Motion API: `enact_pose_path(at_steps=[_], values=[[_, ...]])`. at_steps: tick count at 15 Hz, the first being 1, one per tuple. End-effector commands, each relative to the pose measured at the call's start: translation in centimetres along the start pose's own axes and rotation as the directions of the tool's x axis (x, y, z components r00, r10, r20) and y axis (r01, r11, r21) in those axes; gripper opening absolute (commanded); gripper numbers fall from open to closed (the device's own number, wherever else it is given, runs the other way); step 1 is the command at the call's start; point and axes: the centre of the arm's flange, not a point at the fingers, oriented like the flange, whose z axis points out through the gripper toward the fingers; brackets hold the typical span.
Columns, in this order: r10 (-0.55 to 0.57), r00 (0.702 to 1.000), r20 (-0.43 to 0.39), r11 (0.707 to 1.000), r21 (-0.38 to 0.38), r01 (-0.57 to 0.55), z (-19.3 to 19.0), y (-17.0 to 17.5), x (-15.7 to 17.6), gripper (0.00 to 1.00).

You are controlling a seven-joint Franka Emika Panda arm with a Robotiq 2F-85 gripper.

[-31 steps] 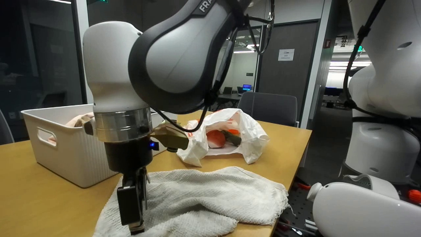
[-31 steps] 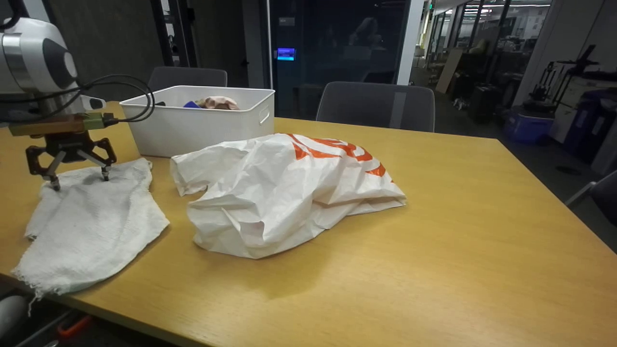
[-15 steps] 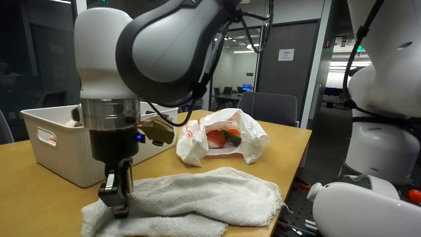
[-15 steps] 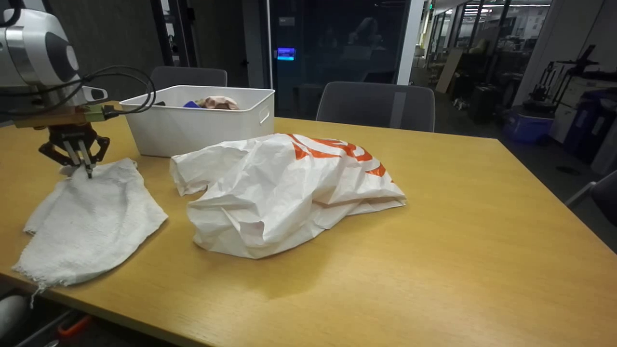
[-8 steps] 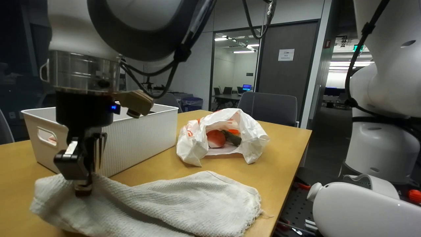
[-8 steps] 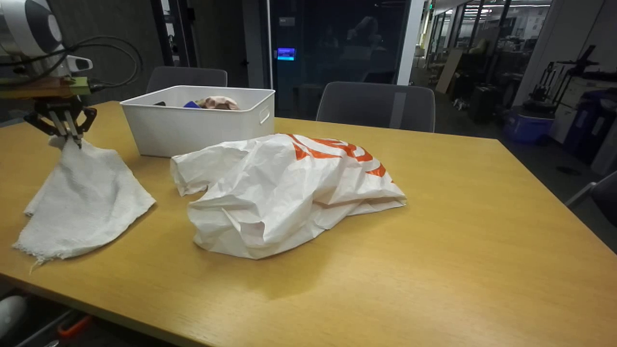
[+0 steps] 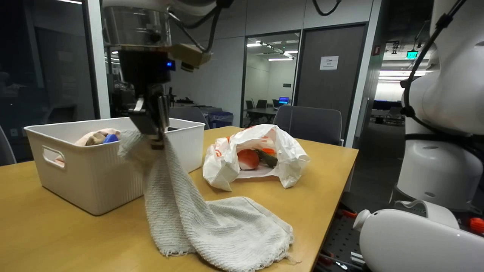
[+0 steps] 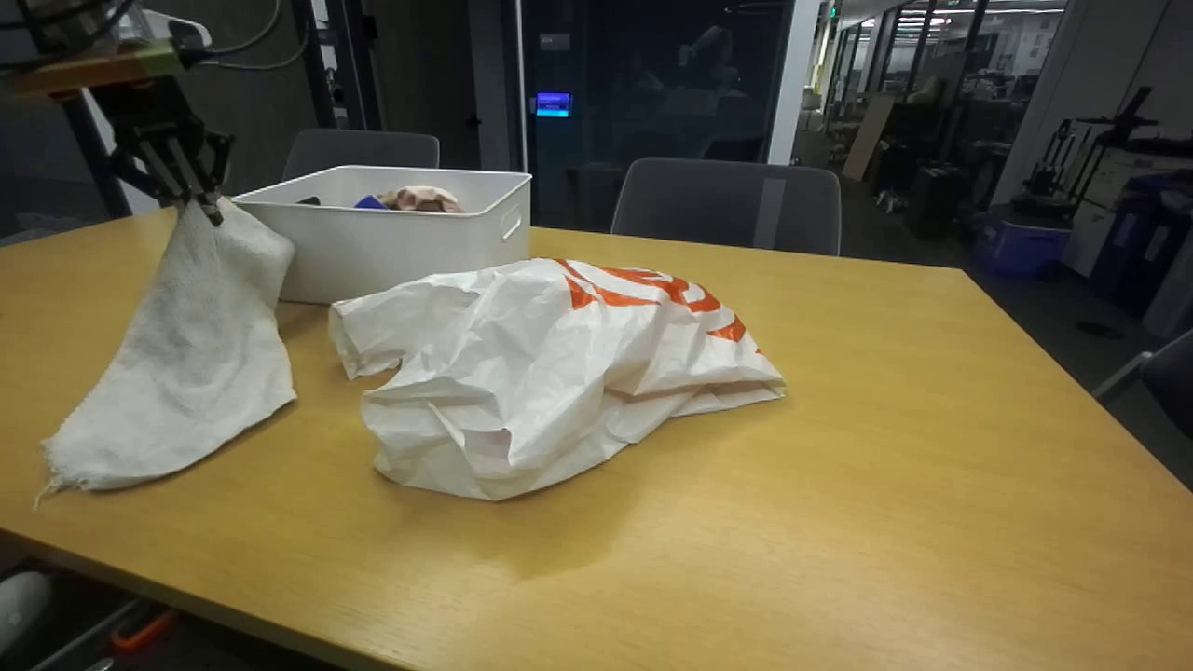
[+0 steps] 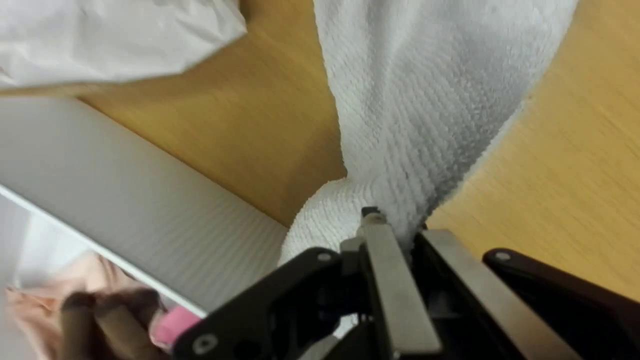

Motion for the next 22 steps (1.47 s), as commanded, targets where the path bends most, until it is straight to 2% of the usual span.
enact_pose_path(at_steps=[1,4,7,11,13,15,17,18,19,22], values=[[0.127,0.979,0.16,0.991,-0.054,-0.12,-2.8,1.9,-5.5,0.1],[0.173,0.922,0.346,0.984,-0.015,-0.178,-2.0,2.4,-9.4,0.1],[0.178,0.852,0.492,0.964,0.087,-0.252,0.6,2.4,-12.4,0.07],[0.199,0.808,0.555,0.916,0.188,-0.355,5.4,2.5,-15.4,0.06],[0.216,0.808,0.549,0.895,0.219,-0.388,7.6,2.8,-16.5,0.07],[0.231,0.797,0.558,0.861,0.265,-0.435,9.4,2.7,-17.3,0.09],[0.235,0.807,0.541,0.836,0.311,-0.452,10.3,2.3,-17.7,0.07],[0.236,0.806,0.542,0.823,0.329,-0.462,10.5,2.2,-17.7,0.35],[0.237,0.81,0.536,0.815,0.344,-0.466,10.6,2.2,-17.8,0.36],[0.228,0.809,0.542,0.767,0.411,-0.492,10.0,2.1,-17.7,0.58]])
